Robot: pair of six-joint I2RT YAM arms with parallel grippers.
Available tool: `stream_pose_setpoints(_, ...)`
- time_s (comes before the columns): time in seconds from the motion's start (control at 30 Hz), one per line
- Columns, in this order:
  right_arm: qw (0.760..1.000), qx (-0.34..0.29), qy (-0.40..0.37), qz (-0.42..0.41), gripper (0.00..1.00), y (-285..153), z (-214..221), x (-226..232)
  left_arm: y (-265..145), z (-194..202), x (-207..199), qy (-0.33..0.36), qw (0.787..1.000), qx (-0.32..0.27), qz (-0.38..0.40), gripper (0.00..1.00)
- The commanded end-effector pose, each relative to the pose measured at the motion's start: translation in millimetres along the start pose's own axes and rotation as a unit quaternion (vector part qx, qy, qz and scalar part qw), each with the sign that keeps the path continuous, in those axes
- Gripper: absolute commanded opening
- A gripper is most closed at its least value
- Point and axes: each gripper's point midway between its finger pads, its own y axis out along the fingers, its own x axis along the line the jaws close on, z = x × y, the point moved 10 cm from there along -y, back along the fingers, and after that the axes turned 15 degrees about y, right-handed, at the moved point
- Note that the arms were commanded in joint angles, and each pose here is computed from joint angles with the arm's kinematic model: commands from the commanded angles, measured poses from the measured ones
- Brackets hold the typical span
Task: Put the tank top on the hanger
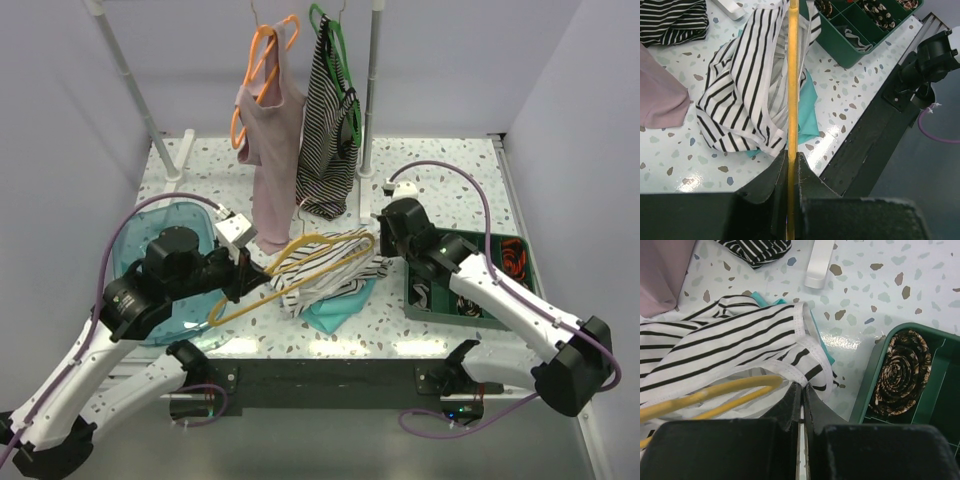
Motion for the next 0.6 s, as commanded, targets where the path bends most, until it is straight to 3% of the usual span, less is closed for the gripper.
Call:
stream_pose_setpoints(0.0,1.000,-0.026,-0.002,-0.016,0.00,-14.0,-19.1,8.4,5.5,-10.7,-1.5,0.012,0.999,-0.023,0.025,0.00)
stream_pose_setpoints(0.2,0.999,-0.025,-0.009,-0.033,0.00,-19.0,-20.7,17.6,13.3,-10.1,3.3,0.009,1.000,-0.016,0.010,0.00)
stream_pose_setpoints(0.57,0.997,-0.036,-0.021,-0.064,0.00,-43.4,-25.6,41.3,39.4,-15.8,9.8,-0.001,0.998,-0.060,0.007,0.00)
